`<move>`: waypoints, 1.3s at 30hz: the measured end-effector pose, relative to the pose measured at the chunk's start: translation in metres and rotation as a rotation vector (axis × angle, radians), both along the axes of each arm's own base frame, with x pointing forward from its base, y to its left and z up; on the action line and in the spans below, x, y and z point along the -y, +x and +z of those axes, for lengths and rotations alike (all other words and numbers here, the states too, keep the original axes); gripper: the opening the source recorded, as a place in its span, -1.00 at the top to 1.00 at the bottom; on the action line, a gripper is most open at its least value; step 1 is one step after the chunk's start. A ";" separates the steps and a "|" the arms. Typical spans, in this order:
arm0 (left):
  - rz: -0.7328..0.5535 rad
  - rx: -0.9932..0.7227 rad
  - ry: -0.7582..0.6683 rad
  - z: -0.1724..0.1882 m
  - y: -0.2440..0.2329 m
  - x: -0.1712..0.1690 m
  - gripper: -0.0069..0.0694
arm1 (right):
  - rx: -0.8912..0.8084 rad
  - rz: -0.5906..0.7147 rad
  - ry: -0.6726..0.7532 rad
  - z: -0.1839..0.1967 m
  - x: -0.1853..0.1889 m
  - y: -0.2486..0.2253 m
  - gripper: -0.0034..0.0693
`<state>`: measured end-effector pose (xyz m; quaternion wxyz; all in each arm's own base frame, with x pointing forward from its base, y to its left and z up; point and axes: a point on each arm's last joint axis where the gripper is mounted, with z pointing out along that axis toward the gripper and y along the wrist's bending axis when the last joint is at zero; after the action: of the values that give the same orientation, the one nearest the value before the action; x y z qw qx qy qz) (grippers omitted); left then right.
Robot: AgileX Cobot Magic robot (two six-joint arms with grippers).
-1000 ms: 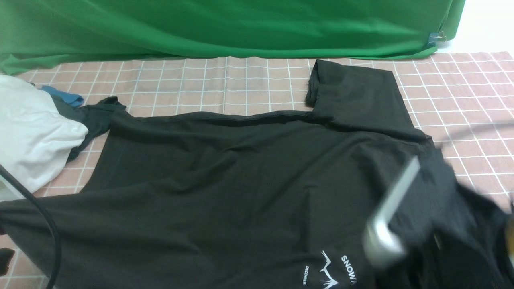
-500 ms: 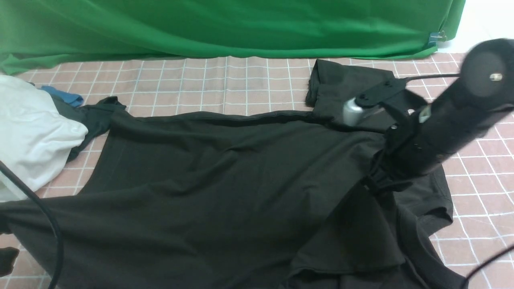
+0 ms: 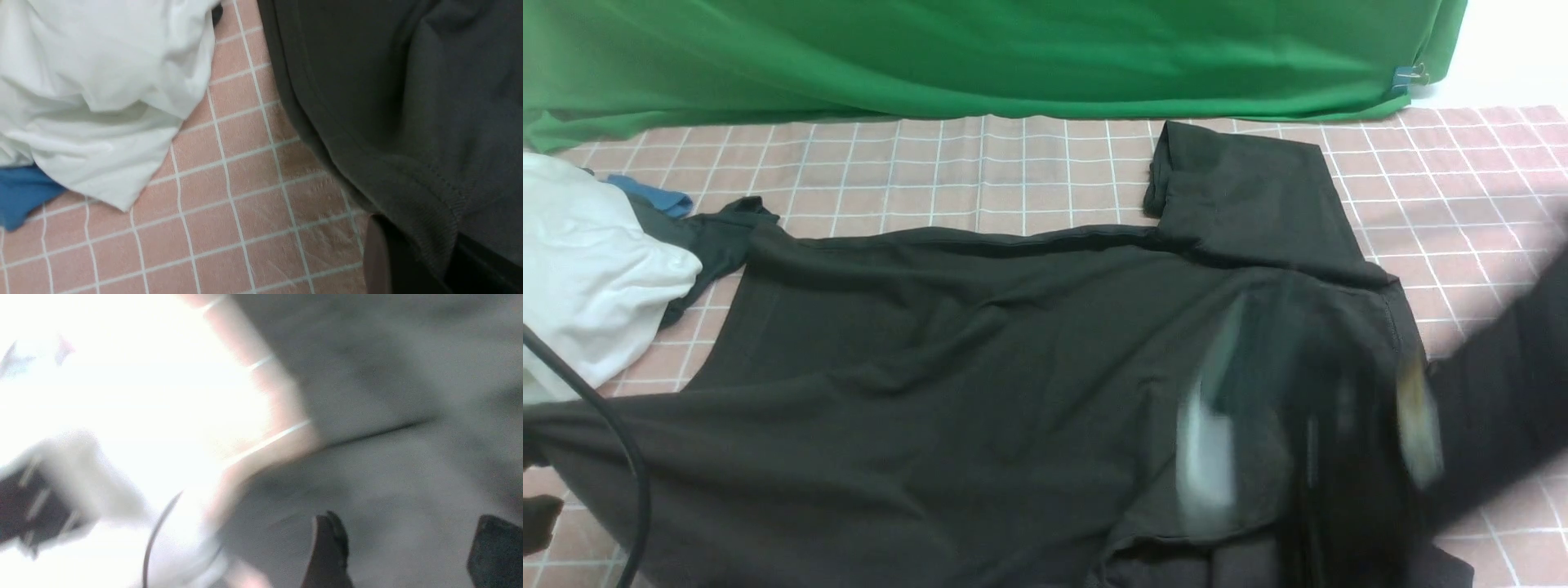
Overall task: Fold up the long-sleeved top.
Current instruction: Use your right arm to clamp the cuff closest to him
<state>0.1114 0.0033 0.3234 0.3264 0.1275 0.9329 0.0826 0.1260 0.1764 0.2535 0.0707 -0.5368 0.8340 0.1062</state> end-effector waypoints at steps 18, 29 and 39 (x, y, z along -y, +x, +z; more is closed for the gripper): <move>-0.011 0.027 -0.037 0.001 0.002 0.003 0.72 | 0.117 0.285 -0.208 -0.103 0.007 -0.044 -0.53; -0.015 0.019 -0.041 0.001 0.001 0.004 0.72 | 0.141 0.280 -0.210 -0.103 0.005 -0.036 0.24; -0.015 0.019 -0.044 0.001 0.001 0.004 0.72 | -0.019 0.214 -0.223 -0.073 0.000 -0.046 0.64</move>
<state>0.1129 -0.0006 0.3243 0.3386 0.1266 0.9304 0.0609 0.0800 0.1760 0.1801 -0.0088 -0.6261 0.7793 0.0249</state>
